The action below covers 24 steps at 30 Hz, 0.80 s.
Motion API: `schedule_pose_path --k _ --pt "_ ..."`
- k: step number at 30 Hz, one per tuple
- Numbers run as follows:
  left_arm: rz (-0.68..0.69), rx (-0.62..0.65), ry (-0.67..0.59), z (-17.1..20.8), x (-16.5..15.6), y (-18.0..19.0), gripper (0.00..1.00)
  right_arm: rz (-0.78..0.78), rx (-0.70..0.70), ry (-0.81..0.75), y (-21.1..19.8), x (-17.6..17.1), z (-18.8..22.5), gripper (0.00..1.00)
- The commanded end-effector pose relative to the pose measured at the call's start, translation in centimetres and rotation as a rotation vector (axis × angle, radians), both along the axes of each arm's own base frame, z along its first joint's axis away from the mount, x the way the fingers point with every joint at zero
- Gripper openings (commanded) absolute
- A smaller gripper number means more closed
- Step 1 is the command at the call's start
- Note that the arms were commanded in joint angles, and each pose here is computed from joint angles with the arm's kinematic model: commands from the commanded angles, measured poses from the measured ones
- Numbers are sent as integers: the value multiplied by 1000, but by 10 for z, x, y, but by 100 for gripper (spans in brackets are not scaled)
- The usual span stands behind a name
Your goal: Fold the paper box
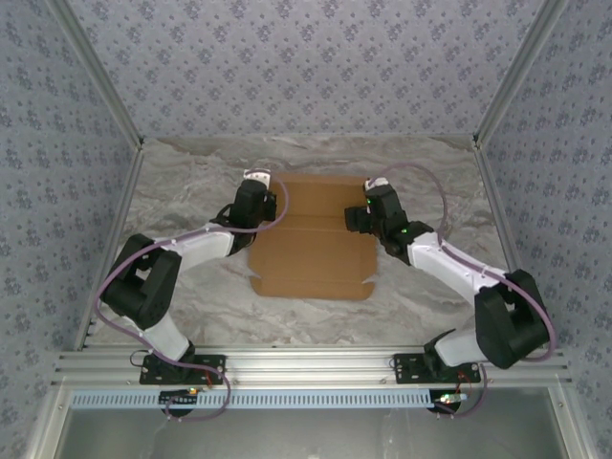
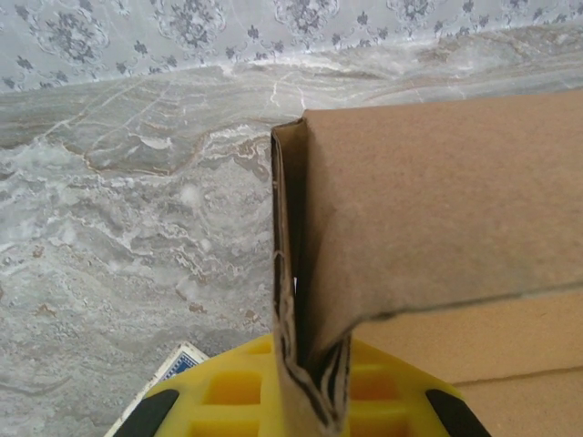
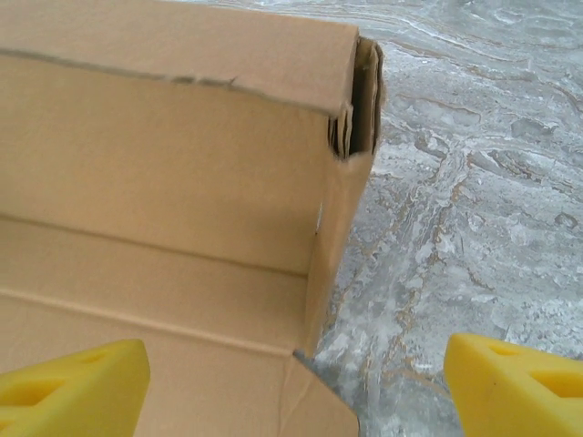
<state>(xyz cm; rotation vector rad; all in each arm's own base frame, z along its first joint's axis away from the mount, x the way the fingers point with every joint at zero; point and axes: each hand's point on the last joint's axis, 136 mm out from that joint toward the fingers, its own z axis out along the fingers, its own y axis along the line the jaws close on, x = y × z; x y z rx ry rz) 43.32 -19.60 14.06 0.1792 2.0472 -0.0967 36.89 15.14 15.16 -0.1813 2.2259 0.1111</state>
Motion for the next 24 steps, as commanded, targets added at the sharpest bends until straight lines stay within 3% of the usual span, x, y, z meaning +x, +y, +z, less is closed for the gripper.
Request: schedule_pose_path --k 1,8,17,24 --pt "16 29 -20 11 5 2 0 50 -21 6 -2 -15 9 86" --pt "-78 41 37 31 -5 -8 0 43 -5 -46 -20 -25 45 86" --pt "-241 18 379 50 -51 -10 0 20 62 -116 -43 -38 96 86" --pt "-311 14 575 37 -66 -2 0 21 120 -119 -50 -46 102 86"
